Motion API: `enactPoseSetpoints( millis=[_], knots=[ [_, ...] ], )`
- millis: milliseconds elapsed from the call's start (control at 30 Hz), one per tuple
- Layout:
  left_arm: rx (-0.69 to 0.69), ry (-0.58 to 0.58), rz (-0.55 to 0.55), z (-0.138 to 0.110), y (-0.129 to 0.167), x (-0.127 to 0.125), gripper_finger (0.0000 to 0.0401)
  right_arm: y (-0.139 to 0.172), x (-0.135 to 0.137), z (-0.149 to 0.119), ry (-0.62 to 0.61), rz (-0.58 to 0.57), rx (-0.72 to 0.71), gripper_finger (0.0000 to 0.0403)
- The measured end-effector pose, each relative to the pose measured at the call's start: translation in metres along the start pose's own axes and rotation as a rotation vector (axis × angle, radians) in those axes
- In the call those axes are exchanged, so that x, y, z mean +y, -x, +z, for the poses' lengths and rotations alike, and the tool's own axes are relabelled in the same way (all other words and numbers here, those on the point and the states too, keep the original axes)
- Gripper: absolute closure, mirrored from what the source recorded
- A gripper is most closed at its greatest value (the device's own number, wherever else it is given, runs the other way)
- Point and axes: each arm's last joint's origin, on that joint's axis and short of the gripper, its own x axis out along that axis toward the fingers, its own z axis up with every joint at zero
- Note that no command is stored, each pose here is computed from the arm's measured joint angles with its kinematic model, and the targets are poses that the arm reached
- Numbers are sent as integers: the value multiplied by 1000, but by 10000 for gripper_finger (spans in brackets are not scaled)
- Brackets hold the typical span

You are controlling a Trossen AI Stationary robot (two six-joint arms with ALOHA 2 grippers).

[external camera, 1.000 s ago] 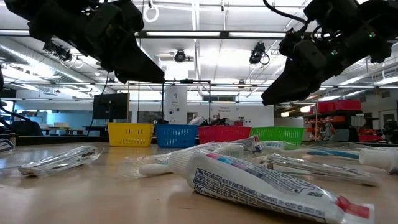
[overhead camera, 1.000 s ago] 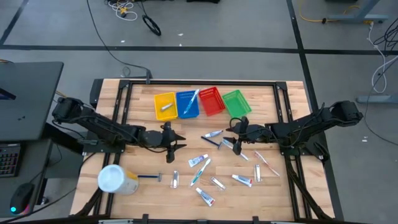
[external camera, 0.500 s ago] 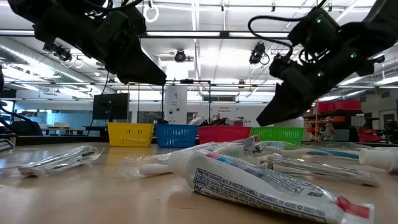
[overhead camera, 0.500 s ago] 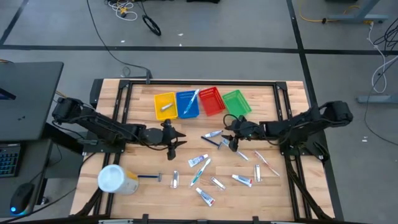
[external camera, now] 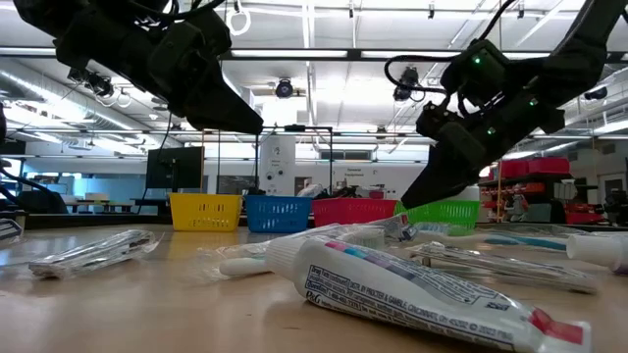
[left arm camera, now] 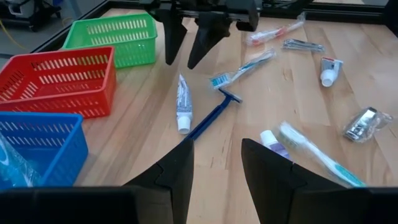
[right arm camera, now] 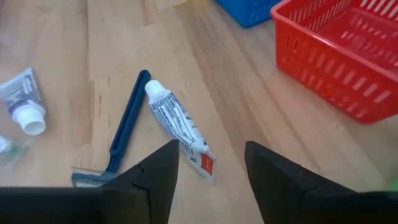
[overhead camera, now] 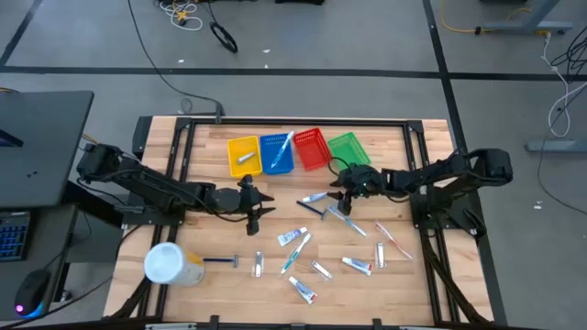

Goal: Pick & Place Travel size toiletries
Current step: Put the top toothpaste into the red bin

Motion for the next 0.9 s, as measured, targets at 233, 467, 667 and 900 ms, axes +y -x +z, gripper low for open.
enactPoseSetpoints(
  millis=[233, 467, 667, 900],
  knots=[
    [0, 11, 26, 1, -2, 7, 259, -7, -4, -5, -10, 8, 27, 215],
    [1, -13, 39, 2, -4, 11, 259, -15, -4, -7, 12, 28, 7, 216],
    [1, -18, 52, 2, -5, 14, 259, -25, -5, -19, -9, 45, 73, 237],
    [2, -23, 51, 2, -5, 14, 259, -26, -5, -17, 22, 49, 51, 292]
  ],
)
